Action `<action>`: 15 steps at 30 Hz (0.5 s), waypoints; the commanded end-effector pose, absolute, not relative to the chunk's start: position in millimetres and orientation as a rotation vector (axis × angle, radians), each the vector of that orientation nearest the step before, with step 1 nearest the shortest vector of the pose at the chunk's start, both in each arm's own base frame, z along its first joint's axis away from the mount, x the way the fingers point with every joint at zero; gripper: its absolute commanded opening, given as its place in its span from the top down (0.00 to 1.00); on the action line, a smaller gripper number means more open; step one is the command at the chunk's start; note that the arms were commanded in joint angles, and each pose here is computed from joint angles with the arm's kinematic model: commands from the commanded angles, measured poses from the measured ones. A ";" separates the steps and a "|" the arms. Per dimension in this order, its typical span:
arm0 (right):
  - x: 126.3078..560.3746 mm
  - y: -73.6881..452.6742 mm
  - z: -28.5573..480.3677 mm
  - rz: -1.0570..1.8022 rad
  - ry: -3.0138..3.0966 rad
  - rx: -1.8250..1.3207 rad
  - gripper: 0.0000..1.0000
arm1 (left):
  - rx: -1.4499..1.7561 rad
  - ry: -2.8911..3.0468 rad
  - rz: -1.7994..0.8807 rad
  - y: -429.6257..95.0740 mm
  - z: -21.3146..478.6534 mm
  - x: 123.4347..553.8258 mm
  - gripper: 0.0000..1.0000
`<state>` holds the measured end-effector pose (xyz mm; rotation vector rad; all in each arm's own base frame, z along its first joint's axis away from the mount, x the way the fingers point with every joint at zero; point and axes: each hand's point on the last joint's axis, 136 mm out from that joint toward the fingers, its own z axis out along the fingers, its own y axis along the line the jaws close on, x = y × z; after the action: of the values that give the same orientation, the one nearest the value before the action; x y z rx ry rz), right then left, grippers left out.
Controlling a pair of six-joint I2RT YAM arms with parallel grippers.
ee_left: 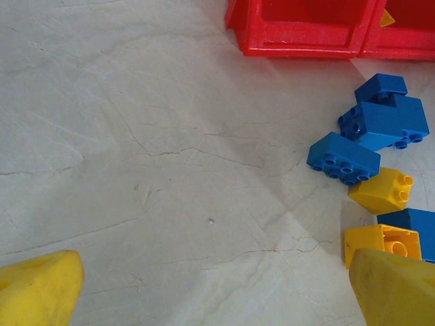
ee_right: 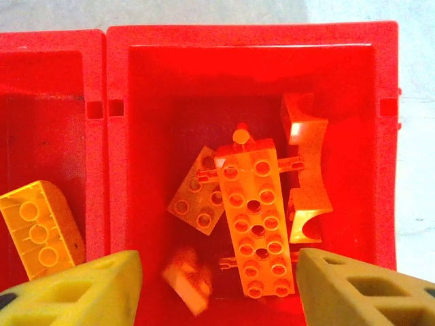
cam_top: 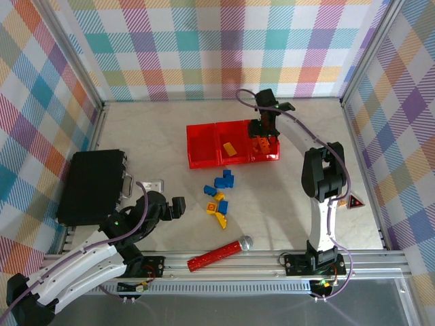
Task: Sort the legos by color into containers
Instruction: Place the lego in the container.
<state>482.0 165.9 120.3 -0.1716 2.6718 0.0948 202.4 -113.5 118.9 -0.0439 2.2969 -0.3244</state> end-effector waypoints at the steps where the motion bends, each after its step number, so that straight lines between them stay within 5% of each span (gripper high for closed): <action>1: 477.7 167.8 132.2 0.137 2.671 -0.158 0.35 | -0.032 2.297 -0.387 -125.0 126.0 202.2 0.00; 15: 368.5 169.7 173.9 0.500 2.631 -0.054 0.30 | 0.062 2.371 -0.465 -175.3 123.5 199.2 0.00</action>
<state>389.8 160.6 165.8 -0.1019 2.6448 0.3487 194.8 -156.3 99.7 0.0748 2.4209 -0.3863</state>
